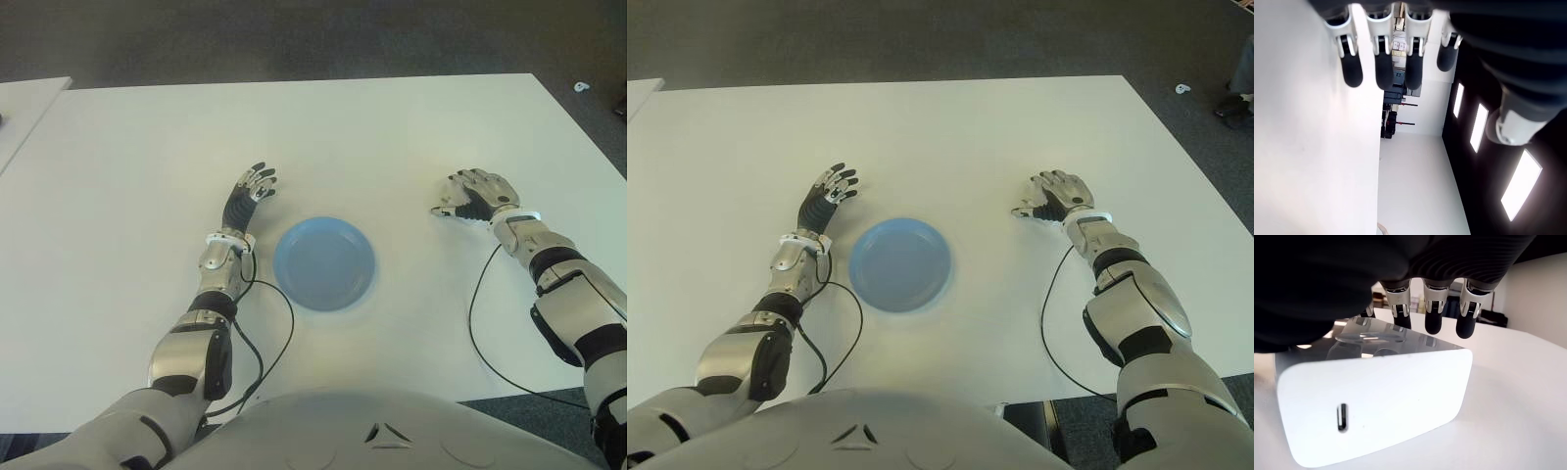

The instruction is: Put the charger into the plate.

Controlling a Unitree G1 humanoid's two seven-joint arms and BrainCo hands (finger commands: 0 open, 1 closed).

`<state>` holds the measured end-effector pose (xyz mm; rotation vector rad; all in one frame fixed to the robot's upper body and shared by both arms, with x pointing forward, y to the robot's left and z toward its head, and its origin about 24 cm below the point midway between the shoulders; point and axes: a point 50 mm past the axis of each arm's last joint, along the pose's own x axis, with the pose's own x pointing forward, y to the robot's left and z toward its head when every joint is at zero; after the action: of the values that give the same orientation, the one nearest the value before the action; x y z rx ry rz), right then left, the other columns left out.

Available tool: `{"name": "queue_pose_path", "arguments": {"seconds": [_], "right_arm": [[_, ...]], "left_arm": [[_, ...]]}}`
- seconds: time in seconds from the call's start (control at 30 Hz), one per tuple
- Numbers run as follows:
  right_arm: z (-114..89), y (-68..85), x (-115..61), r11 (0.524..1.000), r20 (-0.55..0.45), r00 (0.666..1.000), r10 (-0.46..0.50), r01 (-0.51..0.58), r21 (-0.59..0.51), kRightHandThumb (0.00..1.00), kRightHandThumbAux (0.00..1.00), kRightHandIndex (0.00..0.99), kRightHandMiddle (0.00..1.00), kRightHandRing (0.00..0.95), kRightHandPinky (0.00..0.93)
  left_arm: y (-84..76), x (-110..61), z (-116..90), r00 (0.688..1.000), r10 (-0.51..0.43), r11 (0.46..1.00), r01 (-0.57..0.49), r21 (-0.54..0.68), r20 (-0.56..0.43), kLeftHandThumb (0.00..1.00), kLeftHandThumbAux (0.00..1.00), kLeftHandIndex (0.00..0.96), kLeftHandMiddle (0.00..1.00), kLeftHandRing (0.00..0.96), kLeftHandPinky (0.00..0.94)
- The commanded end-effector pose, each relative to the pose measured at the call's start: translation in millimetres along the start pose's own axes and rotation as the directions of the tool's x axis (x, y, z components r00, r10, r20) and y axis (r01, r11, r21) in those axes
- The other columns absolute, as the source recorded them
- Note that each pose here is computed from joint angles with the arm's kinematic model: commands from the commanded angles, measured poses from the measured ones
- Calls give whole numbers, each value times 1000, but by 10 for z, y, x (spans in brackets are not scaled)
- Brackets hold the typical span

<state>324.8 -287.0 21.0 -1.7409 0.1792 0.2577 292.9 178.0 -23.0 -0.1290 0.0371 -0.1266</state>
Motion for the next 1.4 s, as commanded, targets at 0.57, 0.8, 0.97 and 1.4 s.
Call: {"name": "queue_pose_path", "arguments": {"seconds": [0.57, 0.8, 0.97, 1.4], "right_arm": [[82, 485, -225, 981, -38, 996, 85, -77, 176, 353, 149, 0, 0, 0, 0], [130, 556, -252, 963, -63, 994, 84, -65, 261, 369, 150, 0, 0, 0, 0], [154, 583, -262, 954, -65, 994, 87, -65, 292, 377, 156, 0, 0, 0, 0], [214, 645, -284, 935, -60, 993, 102, -75, 346, 374, 160, 0, 0, 0, 0]], "left_arm": [[70, -72, -98, 998, 8, 1000, -8, -12, -60, 32, 510, 133, 189, 195, 221], [83, -73, -93, 998, 9, 1000, -10, -9, -59, 31, 513, 137, 194, 199, 224], [88, -75, -95, 998, 11, 1000, -11, -5, -62, 30, 510, 137, 193, 197, 221], [99, -82, -95, 998, 5, 1000, -6, -14, -60, 23, 503, 145, 193, 197, 223]]}}
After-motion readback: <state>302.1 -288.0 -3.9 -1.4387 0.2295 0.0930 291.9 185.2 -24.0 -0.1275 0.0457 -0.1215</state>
